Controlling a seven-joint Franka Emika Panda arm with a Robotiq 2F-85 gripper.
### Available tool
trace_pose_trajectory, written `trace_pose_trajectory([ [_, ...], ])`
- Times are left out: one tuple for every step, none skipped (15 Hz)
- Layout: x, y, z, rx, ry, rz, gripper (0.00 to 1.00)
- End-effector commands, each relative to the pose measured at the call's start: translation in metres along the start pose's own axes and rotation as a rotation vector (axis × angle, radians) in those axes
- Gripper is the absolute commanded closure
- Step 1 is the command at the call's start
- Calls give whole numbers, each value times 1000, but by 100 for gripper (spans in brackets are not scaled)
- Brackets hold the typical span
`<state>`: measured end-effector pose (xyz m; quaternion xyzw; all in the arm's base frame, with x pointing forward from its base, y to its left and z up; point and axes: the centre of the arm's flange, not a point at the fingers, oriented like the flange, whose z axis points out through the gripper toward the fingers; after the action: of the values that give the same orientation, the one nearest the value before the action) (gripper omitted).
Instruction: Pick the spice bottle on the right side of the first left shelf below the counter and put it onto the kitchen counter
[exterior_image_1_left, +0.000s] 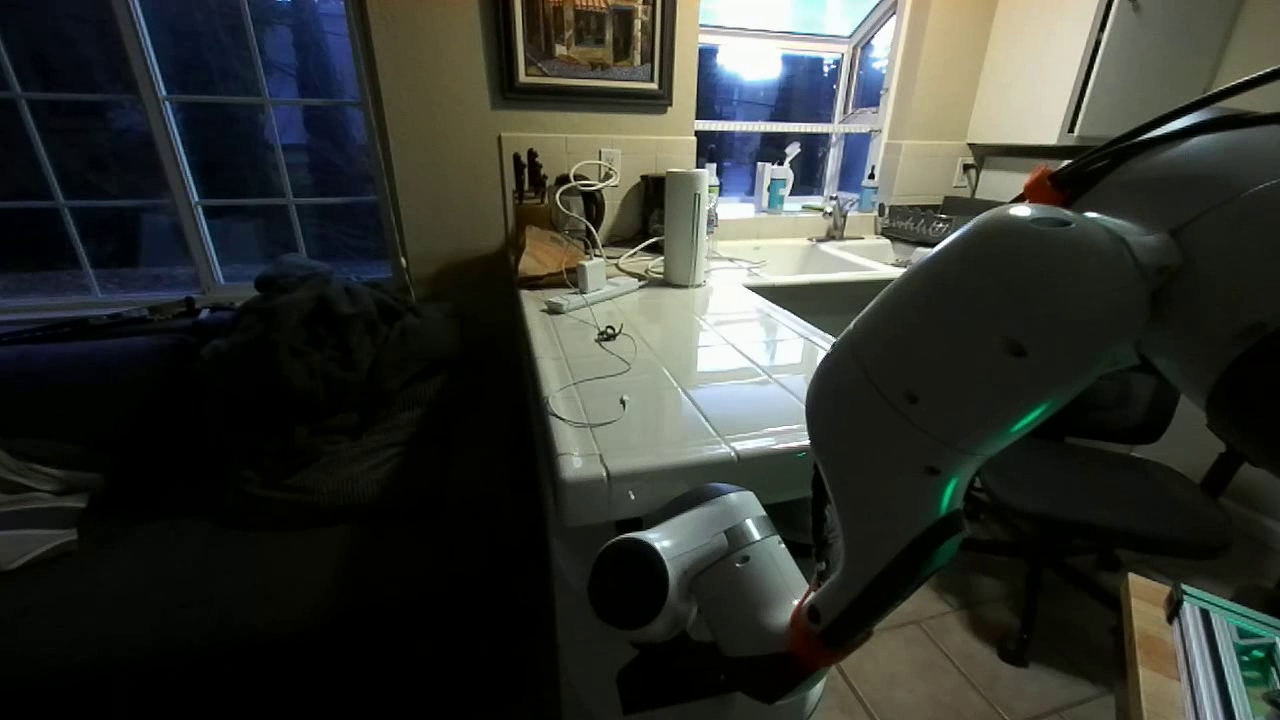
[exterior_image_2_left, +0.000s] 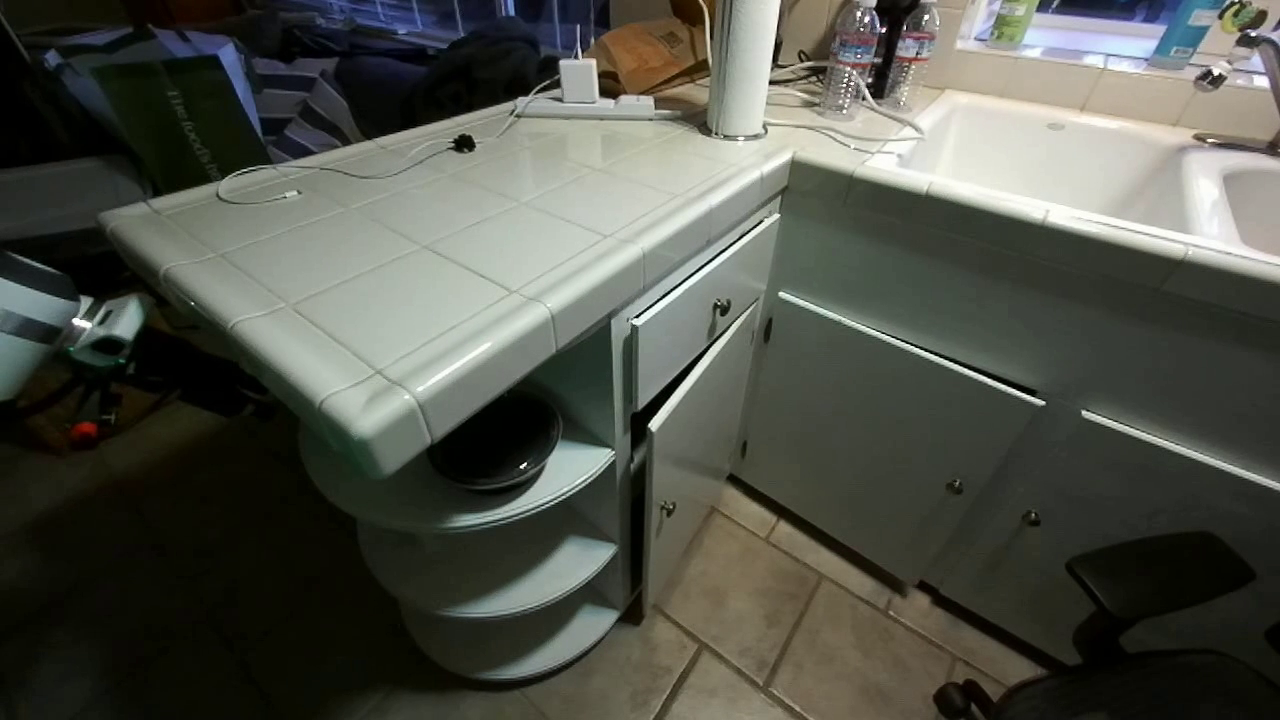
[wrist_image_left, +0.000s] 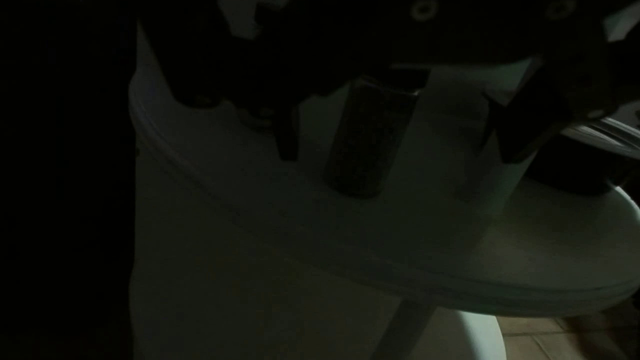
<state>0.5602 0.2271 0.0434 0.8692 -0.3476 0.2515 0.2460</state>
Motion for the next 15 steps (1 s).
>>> trace_pose_trajectory([
  [0, 0, 0, 0, 0, 0, 0],
  [0, 0, 0, 0, 0, 0, 0],
  [0, 0, 0, 0, -1, 0, 0],
  [-1, 0, 0, 1, -1, -1, 0],
  [-1, 0, 0, 1, -1, -1, 0],
  [-1, 0, 0, 1, -1, -1, 0],
  [0, -5, 5, 12, 22, 21, 0],
  [1, -8, 9, 0, 34, 34, 0],
  [3, -11, 16, -8, 48, 53, 0],
  [6, -11, 21, -15, 59, 71, 0],
  [9, -12, 30, -37, 75, 99, 0],
  [10, -13, 34, -40, 71, 117, 0],
  [9, -16, 43, -48, 83, 126, 0],
  [9, -17, 46, -58, 85, 130, 0],
  [9, -19, 52, -63, 100, 140, 0],
])
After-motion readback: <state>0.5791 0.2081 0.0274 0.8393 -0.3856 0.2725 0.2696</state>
